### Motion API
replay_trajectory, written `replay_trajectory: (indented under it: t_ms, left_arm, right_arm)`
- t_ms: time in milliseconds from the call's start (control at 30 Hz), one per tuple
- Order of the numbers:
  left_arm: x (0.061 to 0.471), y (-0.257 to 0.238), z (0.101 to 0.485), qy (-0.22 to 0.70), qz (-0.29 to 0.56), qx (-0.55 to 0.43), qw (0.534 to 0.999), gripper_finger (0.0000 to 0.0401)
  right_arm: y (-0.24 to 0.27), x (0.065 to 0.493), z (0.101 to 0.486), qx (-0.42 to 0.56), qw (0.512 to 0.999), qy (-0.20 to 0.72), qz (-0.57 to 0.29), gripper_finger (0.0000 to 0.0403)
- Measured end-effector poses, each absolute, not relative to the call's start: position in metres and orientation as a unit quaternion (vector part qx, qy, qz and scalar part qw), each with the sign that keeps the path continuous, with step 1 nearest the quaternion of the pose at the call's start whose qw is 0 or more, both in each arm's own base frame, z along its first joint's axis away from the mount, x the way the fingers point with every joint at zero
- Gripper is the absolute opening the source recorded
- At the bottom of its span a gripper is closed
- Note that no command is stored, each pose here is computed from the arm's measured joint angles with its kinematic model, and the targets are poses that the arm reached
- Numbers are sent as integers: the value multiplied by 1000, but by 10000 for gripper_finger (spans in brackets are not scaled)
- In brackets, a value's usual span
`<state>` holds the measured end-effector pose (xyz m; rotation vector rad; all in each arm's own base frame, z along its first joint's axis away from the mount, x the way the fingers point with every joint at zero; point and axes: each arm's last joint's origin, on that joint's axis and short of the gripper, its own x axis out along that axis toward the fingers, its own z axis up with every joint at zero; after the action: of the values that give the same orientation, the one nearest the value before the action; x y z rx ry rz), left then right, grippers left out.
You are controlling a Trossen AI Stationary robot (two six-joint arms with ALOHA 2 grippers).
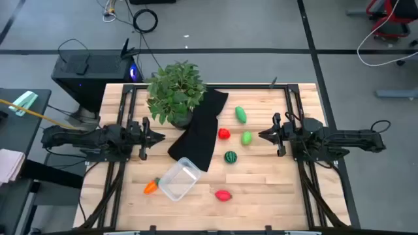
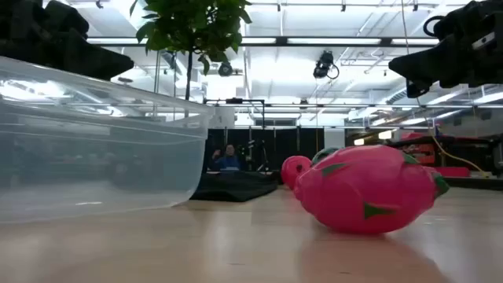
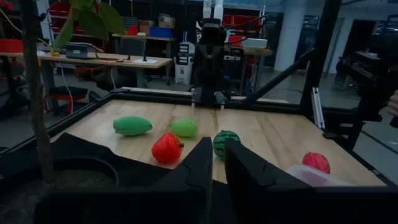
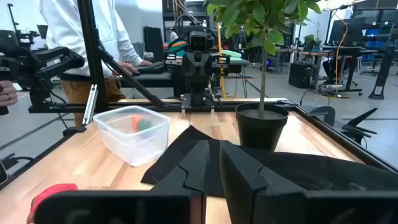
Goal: Pick and placing Produce into tupperware
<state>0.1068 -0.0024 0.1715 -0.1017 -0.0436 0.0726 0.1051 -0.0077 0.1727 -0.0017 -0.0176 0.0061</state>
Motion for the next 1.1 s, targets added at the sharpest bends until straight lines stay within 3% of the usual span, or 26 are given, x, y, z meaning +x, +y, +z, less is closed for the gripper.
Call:
replay_trajectory:
  t_ms: [800, 967, 1100]
  left_arm:
    - [107, -2, 173, -29, 36, -54, 997, 50]
    - [105, -4, 187, -99, 0, -69, 993, 74]
    - [103, -6, 202, -117, -13, -77, 990, 131]
  right_arm:
    - [-8, 105, 173, 11, 1000, -9, 3, 48]
    - [-8, 105, 173, 11, 1000, -9, 3, 47]
    - [-8, 105, 173, 11, 1000, -9, 3, 46]
